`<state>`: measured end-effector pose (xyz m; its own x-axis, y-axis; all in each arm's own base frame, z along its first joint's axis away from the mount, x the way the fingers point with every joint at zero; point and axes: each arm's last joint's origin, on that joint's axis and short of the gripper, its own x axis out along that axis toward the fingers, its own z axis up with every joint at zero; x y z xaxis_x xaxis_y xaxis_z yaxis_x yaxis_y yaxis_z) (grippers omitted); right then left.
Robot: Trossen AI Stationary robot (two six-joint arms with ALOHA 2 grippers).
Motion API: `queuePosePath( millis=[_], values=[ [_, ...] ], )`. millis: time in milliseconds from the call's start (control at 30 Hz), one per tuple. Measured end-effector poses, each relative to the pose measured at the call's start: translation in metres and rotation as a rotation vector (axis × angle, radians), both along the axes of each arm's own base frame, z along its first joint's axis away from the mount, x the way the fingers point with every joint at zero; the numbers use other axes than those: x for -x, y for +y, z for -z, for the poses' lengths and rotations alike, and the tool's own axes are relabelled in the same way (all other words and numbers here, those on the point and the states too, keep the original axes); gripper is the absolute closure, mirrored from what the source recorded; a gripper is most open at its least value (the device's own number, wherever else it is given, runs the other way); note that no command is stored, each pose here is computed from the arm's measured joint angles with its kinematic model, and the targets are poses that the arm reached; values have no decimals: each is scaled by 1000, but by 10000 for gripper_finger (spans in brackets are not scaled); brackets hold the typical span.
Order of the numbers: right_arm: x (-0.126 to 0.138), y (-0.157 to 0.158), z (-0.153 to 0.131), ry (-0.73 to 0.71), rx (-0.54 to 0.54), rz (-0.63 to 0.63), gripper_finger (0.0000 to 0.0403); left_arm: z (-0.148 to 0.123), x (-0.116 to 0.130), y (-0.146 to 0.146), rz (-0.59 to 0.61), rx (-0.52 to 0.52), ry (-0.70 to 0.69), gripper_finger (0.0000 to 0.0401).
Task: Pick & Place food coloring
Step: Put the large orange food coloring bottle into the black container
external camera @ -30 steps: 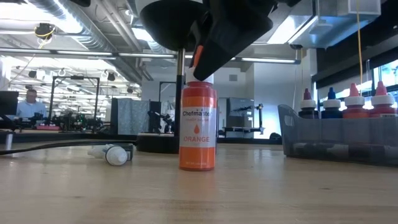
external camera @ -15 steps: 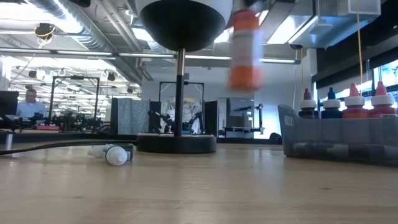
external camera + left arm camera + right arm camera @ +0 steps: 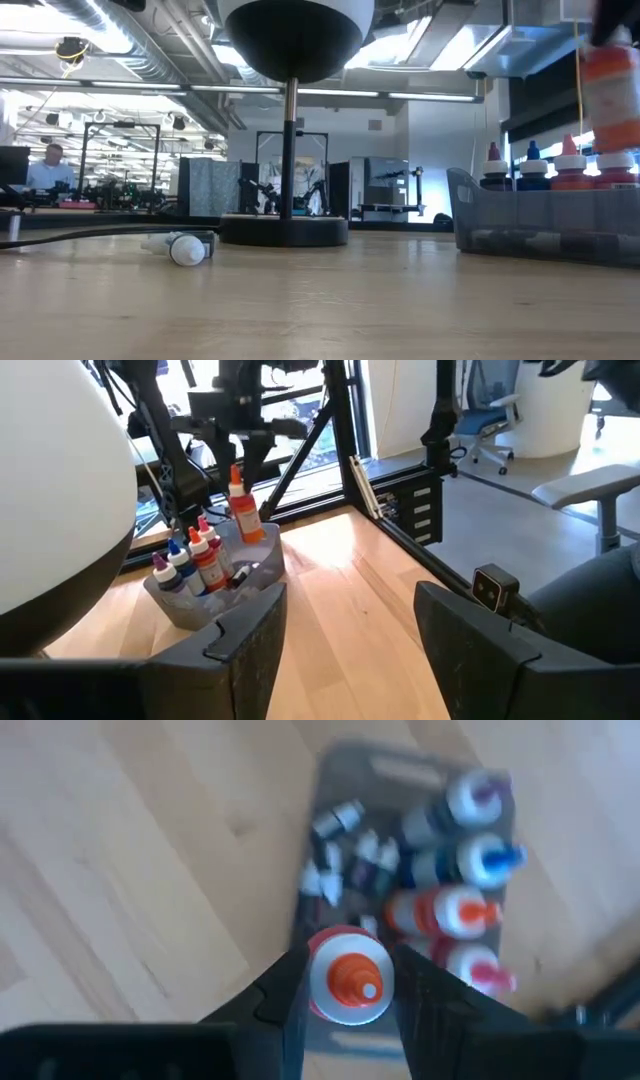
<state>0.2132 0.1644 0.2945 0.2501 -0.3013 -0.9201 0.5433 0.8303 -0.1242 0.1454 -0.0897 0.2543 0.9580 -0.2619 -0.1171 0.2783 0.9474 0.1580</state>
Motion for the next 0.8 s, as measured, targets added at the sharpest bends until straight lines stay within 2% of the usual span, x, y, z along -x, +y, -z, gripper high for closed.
queuePosePath(
  millis=[300, 667, 800],
  values=[
    [43, -6, 42, 30, 37, 147, 284, 0, 0, 0, 0, 1, 1, 183],
    [57, -14, 79, 59, 93, 193, 282, 0, 0, 0, -3, 2, 0, 186],
    [60, -17, 88, 68, 104, 193, 254, 0, 0, 0, -3, 2, 0, 182]
  ],
)
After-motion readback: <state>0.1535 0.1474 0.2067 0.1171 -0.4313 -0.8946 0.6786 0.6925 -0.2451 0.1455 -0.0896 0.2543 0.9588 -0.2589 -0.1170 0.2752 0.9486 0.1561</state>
